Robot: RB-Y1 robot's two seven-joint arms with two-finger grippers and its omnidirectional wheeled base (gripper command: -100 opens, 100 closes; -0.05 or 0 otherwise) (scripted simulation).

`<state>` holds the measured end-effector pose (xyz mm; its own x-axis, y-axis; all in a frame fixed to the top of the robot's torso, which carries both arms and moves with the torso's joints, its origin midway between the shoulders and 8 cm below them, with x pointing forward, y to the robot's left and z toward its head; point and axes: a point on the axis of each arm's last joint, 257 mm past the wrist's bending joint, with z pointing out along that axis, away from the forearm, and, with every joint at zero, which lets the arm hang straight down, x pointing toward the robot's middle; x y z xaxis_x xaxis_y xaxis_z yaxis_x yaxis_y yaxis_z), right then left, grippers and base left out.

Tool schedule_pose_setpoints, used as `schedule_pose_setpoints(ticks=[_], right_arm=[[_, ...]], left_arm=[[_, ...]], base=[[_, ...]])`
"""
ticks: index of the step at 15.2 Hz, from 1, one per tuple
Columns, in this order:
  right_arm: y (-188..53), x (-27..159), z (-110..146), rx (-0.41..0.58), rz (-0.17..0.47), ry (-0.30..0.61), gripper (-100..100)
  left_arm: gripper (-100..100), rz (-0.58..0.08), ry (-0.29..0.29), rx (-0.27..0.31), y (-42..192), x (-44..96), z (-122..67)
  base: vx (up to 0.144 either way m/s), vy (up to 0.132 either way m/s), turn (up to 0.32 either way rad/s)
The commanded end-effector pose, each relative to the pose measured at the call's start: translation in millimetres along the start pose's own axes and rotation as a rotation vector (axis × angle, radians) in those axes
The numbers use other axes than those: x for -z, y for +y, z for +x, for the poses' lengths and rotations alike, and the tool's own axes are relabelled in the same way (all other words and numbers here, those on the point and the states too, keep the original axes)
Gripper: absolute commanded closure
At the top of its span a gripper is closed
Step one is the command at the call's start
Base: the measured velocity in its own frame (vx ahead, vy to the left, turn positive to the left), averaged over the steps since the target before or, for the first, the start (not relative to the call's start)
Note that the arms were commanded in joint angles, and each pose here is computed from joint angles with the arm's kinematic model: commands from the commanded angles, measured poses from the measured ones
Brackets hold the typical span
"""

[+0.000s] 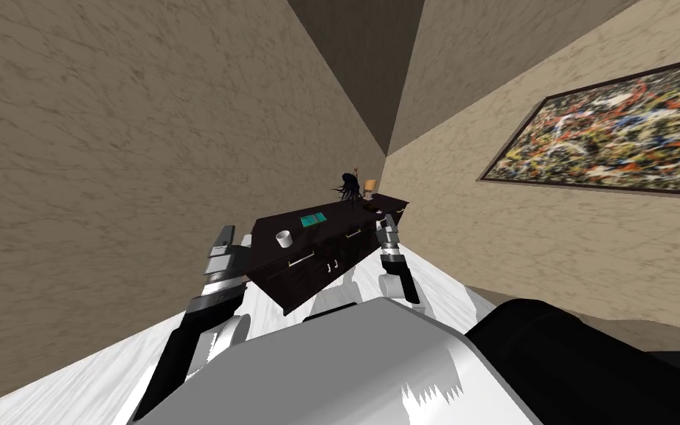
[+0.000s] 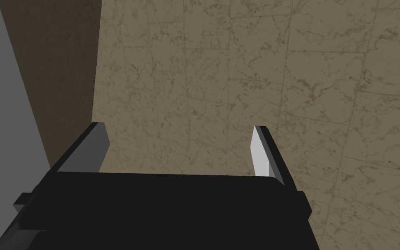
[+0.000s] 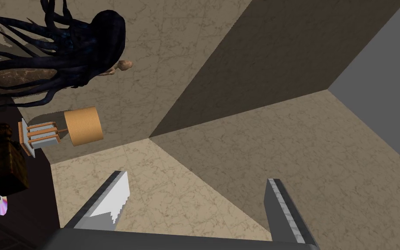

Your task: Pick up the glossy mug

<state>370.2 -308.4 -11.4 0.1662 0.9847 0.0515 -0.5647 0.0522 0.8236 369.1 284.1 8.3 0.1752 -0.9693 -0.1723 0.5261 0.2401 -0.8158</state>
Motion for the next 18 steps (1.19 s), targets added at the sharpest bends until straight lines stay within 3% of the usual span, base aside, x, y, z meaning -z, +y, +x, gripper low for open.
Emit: schedule_pose_setpoints(ticks=[1, 2, 10, 18], right_arm=[[0.0, 0.0, 0.0, 0.000, 0.000, 0.000, 0], [0.0, 0.0, 0.0, 0.000, 0.000, 0.000, 0], [0.0, 0.0, 0.0, 0.000, 0.000, 0.000, 0], [0.0, 0.0, 0.0, 0.000, 0.000, 0.000, 0]], left_arm=[[-100, -0.057, 0.022, -0.004, 17.2, 1.3, -2.0], [-100, -0.057, 0.022, -0.004, 17.2, 1.3, -2.0], [-100, -0.251, 0.064, -0.009, 71.8, 7.2, -23.0], [-100, -0.397, 0.072, -0.010, 108.8, 16.8, -39.8]], base=[[0.014, -0.025, -0.103], [0.015, -0.024, -0.084], [0.017, -0.025, -0.102], [0.014, -0.019, -0.090]])
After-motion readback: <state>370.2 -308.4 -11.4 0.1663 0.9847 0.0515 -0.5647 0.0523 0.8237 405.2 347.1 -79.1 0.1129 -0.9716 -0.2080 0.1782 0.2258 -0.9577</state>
